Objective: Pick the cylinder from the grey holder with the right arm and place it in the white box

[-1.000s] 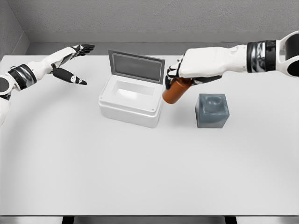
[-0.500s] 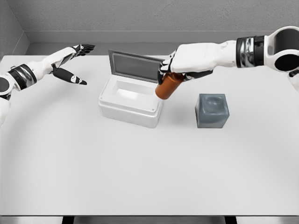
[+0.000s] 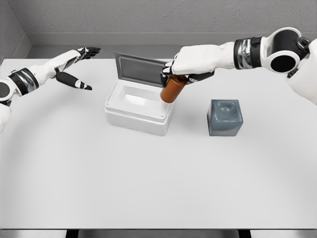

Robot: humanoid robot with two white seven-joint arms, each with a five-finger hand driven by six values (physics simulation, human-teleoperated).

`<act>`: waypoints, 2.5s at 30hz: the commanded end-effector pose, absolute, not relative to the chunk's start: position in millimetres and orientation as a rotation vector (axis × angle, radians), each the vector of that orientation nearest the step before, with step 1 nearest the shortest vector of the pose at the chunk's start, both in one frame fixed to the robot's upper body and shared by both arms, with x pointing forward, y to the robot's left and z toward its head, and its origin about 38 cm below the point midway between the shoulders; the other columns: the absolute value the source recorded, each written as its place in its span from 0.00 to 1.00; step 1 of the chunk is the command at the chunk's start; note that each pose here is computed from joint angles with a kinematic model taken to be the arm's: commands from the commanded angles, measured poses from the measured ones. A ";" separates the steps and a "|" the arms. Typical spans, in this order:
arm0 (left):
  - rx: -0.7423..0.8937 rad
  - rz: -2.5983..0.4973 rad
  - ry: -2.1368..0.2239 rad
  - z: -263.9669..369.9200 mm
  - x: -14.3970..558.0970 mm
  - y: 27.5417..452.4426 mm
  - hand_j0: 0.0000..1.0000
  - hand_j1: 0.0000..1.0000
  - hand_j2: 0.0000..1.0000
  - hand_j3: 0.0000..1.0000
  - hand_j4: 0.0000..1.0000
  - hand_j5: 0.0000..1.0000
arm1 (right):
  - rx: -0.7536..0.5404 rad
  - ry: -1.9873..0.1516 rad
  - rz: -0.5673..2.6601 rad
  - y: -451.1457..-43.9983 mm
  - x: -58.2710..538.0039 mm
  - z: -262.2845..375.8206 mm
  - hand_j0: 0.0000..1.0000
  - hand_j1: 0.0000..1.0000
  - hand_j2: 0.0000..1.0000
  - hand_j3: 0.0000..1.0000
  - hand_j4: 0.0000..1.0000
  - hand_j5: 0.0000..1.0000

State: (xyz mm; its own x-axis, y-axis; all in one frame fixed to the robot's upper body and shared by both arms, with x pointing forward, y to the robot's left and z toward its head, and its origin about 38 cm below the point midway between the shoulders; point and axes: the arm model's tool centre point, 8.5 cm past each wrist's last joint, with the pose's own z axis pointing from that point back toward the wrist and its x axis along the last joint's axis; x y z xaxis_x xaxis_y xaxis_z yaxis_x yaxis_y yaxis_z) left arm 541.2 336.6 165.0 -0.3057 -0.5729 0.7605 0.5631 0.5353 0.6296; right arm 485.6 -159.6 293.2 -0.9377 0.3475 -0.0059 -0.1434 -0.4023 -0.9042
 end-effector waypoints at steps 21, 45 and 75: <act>0.006 -1.113 -1.515 165.9 541.5 336.9 1.00 1.00 1.00 1.00 1.00 1.00 | -0.285 -1.499 2.380 -141.5 500.6 287.2 0.53 0.53 0.53 0.53 0.53 0.53; 0.007 -1.114 -1.513 165.7 541.5 337.0 1.00 1.00 1.00 1.00 1.00 1.00 | -0.652 -1.721 2.337 -218.2 442.1 392.5 1.00 1.00 1.00 1.00 1.00 1.00; -0.031 -1.129 -1.581 191.3 555.3 303.5 1.00 1.00 1.00 1.00 1.00 1.00 | -0.528 -1.566 2.247 -296.1 413.4 350.0 1.00 1.00 1.00 1.00 1.00 1.00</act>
State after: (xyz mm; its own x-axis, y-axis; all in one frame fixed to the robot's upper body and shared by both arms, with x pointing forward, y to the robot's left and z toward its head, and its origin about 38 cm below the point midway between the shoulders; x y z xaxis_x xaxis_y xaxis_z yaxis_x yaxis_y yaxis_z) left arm 554.3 308.5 185.1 -0.3446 -0.5363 0.7705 0.5627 0.5389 0.6268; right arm 414.6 -296.3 347.9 -0.8687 0.4846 -0.1022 -0.0778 -0.3373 -0.9382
